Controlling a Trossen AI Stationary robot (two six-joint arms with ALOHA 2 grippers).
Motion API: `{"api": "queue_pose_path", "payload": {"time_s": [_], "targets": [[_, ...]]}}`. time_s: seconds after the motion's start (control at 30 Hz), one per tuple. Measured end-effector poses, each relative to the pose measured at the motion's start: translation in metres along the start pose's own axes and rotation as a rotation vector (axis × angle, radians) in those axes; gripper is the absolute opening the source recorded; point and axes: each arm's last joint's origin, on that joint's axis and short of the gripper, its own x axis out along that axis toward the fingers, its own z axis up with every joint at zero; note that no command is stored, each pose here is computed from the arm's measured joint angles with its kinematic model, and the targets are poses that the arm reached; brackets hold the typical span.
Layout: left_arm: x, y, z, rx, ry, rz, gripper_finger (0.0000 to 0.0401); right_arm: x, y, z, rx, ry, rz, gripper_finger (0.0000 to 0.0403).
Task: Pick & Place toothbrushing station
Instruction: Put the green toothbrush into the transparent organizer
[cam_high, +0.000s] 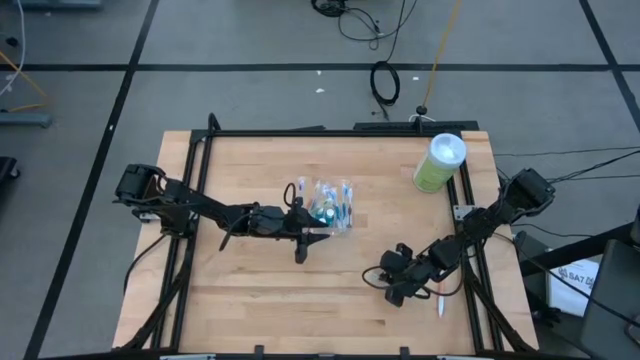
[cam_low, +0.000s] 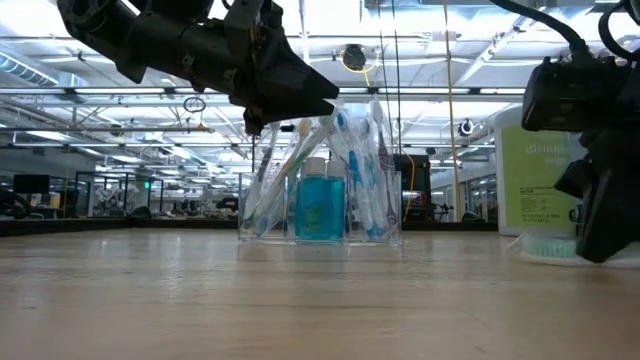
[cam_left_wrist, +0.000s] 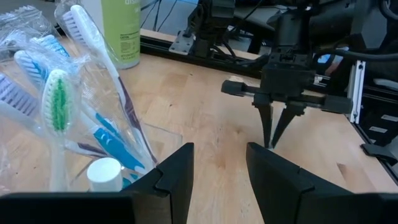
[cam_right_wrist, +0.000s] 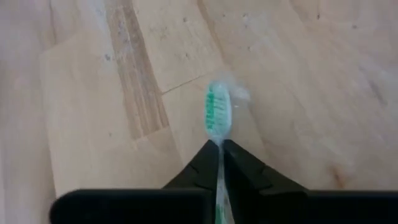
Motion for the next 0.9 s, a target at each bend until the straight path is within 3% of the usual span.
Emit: {"api": "queue_pose_path", "payload": {"time_s": [0.27,0.57,0.77,0.9], "targets": [[0.0,-0.001,-0.002,0.003,0.022,-0.001,0.0154,-0.006,0.004,0.023,0.019,-0.156,0.084,0.0005],[-0.001,-0.006,-0.001,0.006,0.02,-0.1,0.0154,-0.053,0.011,0.084,-0.258,-0.646,0.244,0.0001],[-0.002,-0.013,0.008,0.039,-0.08,-0.172,0.0154,-0.079,0.003,0.116,-0.391,-0.968,0.197,0.0001],[-0.004,-0.015,0.018,0.083,-0.194,-0.186,0.0154,-0.078,-0.008,0.131,-0.443,-1.056,0.135,0.0001]]}}
